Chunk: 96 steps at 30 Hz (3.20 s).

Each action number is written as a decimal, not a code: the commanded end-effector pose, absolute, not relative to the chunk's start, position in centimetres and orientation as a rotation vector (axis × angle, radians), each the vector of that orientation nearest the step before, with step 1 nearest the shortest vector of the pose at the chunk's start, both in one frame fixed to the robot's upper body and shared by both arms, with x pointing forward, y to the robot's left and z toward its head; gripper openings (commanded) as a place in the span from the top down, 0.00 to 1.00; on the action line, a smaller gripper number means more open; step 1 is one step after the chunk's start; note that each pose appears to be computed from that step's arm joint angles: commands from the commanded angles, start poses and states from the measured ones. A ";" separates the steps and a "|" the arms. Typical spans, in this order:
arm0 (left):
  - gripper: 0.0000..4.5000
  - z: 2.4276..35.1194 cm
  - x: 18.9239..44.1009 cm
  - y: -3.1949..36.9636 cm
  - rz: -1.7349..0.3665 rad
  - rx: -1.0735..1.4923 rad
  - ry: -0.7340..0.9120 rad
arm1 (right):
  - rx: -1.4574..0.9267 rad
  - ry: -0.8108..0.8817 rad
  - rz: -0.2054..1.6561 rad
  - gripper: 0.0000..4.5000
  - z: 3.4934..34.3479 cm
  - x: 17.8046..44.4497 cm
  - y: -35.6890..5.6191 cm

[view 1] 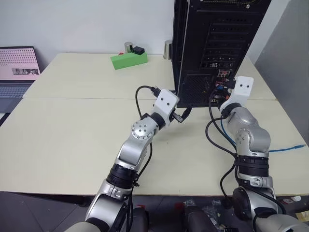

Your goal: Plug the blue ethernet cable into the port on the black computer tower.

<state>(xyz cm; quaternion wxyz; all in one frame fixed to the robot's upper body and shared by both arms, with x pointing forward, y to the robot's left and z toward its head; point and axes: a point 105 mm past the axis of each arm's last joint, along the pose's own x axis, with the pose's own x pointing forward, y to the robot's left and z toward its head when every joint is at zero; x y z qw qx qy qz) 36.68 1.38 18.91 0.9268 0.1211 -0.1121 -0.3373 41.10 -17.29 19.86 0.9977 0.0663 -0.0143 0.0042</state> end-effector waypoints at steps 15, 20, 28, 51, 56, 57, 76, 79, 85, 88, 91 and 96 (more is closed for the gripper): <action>0.00 20.1 36.0 1.2 -0.698 0.270 -0.288 | 0.080 -0.122 -0.006 1.00 22.1 41.4 -17.9; 0.00 20.1 36.0 1.2 -0.700 0.273 -0.290 | 0.041 -0.124 -0.017 1.00 22.2 41.3 -18.2; 0.00 20.0 35.9 1.2 -0.701 0.278 -0.291 | 0.034 -0.126 -0.023 1.00 22.3 41.3 -18.2; 0.00 19.9 35.6 1.1 -0.709 0.284 -0.292 | 0.057 -0.126 -0.026 1.00 22.4 41.5 -17.9; 0.00 19.9 35.6 1.1 -0.712 0.283 -0.292 | 0.064 -0.126 -0.022 1.00 22.5 41.7 -17.5; 0.00 19.9 35.6 1.1 -0.713 0.283 -0.293 | 0.065 -0.126 -0.022 1.00 22.5 41.7 -17.4; 0.00 20.0 35.3 0.9 -0.719 0.271 -0.297 | 0.071 -0.126 -0.024 1.00 22.7 42.6 -16.7; 0.00 20.1 35.2 0.9 -0.726 0.255 -0.295 | 0.071 -0.125 -0.021 1.00 22.7 42.7 -16.7; 0.00 20.2 35.0 0.8 -0.743 0.217 -0.289 | 0.072 -0.122 -0.017 1.00 22.6 42.7 -16.6; 0.00 20.4 35.0 0.8 -0.749 0.195 -0.289 | 0.071 -0.116 -0.002 1.00 22.4 42.6 -16.6; 0.00 20.5 35.0 1.0 -0.747 0.194 -0.292 | 0.070 -0.111 0.002 1.00 22.1 42.5 -16.6; 0.00 20.4 35.3 1.3 -0.739 0.226 -0.290 | 0.062 -0.097 0.014 0.73 21.5 42.0 -17.0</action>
